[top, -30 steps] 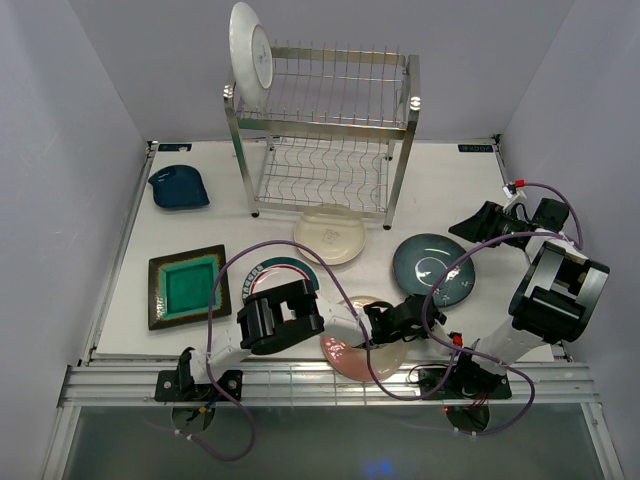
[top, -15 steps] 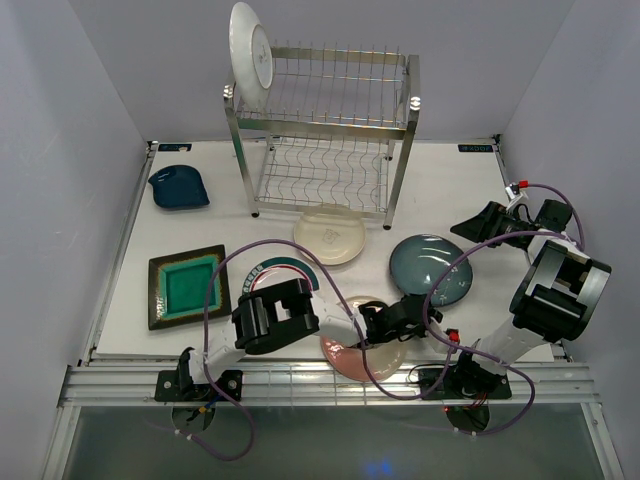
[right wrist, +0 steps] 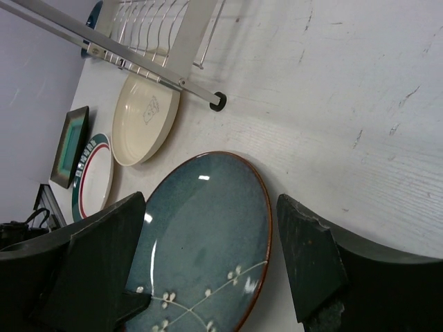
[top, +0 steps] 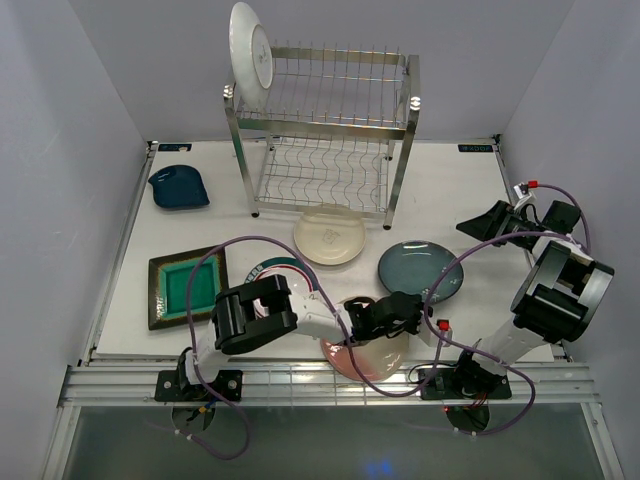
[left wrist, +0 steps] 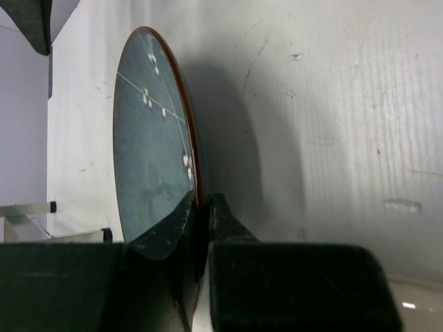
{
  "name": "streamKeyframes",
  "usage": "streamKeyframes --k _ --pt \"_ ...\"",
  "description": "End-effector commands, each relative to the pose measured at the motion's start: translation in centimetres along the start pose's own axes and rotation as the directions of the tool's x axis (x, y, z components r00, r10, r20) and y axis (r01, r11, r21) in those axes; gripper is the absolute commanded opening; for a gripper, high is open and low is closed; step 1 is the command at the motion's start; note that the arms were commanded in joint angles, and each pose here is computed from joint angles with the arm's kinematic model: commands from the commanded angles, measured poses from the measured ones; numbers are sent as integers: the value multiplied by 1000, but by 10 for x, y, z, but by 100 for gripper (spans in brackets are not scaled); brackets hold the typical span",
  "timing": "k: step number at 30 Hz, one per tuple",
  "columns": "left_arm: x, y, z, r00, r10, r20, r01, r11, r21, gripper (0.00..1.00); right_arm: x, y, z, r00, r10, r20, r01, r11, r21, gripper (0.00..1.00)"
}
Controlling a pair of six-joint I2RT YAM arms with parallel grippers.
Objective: Load the plates into the dish rack
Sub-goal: Pick up the plate at the center of the board.
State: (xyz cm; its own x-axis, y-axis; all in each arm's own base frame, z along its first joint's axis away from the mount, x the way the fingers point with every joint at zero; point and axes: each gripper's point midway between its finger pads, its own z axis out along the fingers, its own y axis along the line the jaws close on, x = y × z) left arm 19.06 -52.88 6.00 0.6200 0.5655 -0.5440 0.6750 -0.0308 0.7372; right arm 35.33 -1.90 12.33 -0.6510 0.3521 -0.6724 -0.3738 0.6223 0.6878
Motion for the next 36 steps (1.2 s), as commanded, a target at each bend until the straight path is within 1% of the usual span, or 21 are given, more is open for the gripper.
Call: streamKeyframes --k 1,3,7,9,13,15,21,24,25,28,29,30,32,34,36 --pt "-23 39 -25 995 -78 59 83 993 -83 0 -14 8 -5 998 -46 49 48 998 -49 82" --pt "-22 43 -37 993 -100 64 106 990 -95 0 -14 11 -8 998 -37 58 40 997 -62 82" --pt "-31 59 -60 978 -152 144 175 971 -161 0 -17 9 -10 994 -75 80 79 995 -54 82" --pt "-36 65 -70 961 -207 182 238 955 -174 0 -17 11 -12 995 -56 88 61 996 -59 82" --pt "-54 81 -99 909 -300 289 357 918 -171 0 -19 12 -16 992 -66 110 72 996 -56 82" --pt "-57 88 -107 886 -340 315 406 897 -173 0 -21 12 -18 990 -73 118 79 996 -49 83" --pt "-68 110 -141 825 -405 395 504 843 -190 0 -22 10 -21 990 -64 129 70 997 -39 82" --pt "-70 120 -163 782 -448 433 565 803 -189 0 -22 8 -22 990 -56 131 62 997 -40 82" --pt "-71 121 -170 754 -479 449 600 780 -176 0 -22 8 -21 990 -52 129 58 997 -43 83" --pt "-68 127 -203 702 -510 497 654 738 -167 0 -22 7 -22 991 -45 130 51 998 -43 82" --pt "-65 130 -211 680 -528 508 681 712 -172 0 -22 7 -21 991 -44 129 50 998 -45 82" --pt "-63 135 -228 657 -530 537 701 691 -176 0 -22 7 -21 991 -39 128 46 998 -48 82" --pt "-60 143 -246 620 -544 565 737 651 -183 0 -21 7 -20 992 -32 125 39 998 -53 82" --pt "-62 154 -271 584 -533 613 760 624 -182 0 -20 5 -20 992 -22 123 29 998 -56 82" --pt "-60 164 -287 554 -532 640 787 586 -194 0 -21 3 -20 992 -20 124 27 998 -52 82"
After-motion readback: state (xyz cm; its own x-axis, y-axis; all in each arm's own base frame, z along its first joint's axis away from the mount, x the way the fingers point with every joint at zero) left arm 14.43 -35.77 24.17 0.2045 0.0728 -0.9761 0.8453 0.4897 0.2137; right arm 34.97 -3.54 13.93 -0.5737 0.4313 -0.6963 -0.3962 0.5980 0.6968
